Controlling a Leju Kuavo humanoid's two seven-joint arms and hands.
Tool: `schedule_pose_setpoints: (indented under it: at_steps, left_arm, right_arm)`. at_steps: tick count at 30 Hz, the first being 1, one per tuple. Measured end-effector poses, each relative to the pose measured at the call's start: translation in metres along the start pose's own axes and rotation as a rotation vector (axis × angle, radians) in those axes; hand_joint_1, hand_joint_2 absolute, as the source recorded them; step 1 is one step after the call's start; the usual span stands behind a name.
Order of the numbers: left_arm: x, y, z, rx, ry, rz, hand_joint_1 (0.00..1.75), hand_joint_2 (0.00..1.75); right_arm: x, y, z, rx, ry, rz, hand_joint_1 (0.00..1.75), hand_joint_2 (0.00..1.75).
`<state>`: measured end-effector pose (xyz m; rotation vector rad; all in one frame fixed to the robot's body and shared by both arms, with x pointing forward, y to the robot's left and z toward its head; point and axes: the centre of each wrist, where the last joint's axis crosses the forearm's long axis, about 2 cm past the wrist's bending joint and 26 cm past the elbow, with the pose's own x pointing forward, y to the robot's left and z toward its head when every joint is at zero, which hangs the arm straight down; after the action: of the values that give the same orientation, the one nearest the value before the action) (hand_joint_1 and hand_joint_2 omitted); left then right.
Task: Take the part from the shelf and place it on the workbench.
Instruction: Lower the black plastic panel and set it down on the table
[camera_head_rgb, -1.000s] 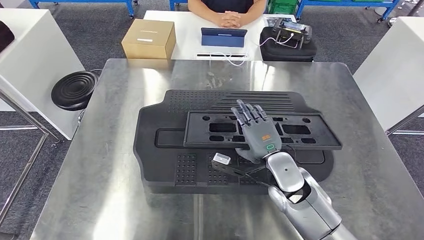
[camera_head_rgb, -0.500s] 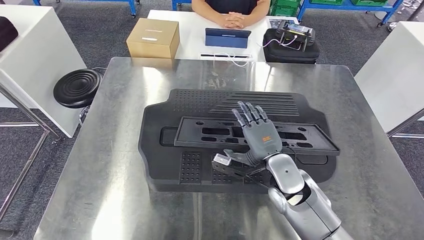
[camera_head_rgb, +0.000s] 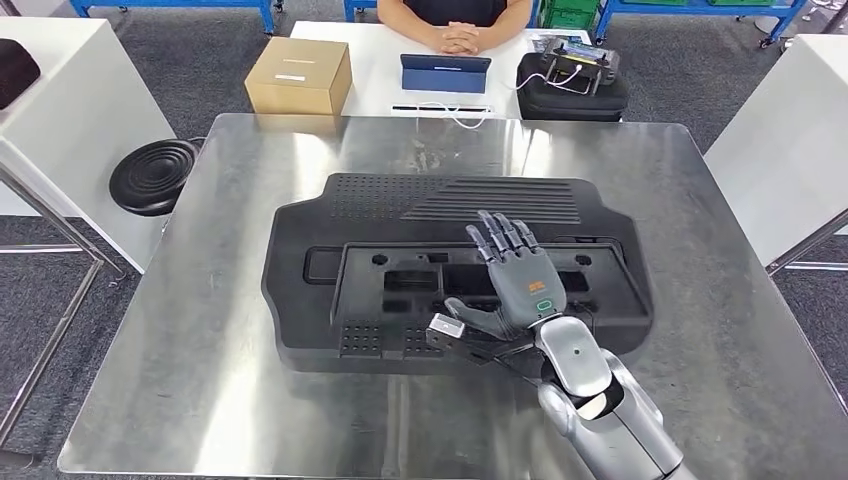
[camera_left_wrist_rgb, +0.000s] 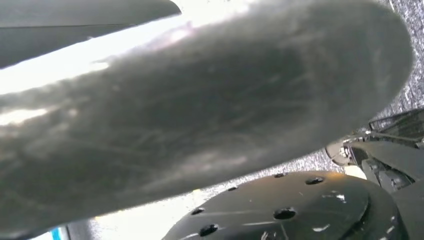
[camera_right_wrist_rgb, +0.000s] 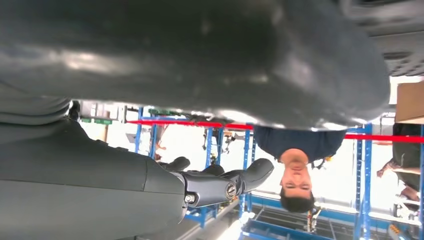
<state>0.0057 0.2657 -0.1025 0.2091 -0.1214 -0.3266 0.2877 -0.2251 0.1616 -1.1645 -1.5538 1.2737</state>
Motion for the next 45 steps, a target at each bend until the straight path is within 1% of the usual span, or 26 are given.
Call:
schedule_pose_setpoints:
  at_steps: [25,42,45]
  left_arm:
    - [0.000,-0.001,0.001,0.002,-0.010,0.001,0.00,0.00]
    - [0.001,0.000,0.001,0.004,-0.008,0.001,0.00,0.00]
    - [0.001,-0.001,0.001,0.004,-0.009,0.001,0.00,0.00]
  right_arm:
    - [-0.002,0.002,0.003,0.008,0.011,-0.019,0.00,0.00]
    - [0.001,0.002,0.011,-0.095,0.024,-0.046,0.00,0.00]
    - [0.004,-0.002,0.012,-0.132,0.020,-0.052,0.00,1.31]
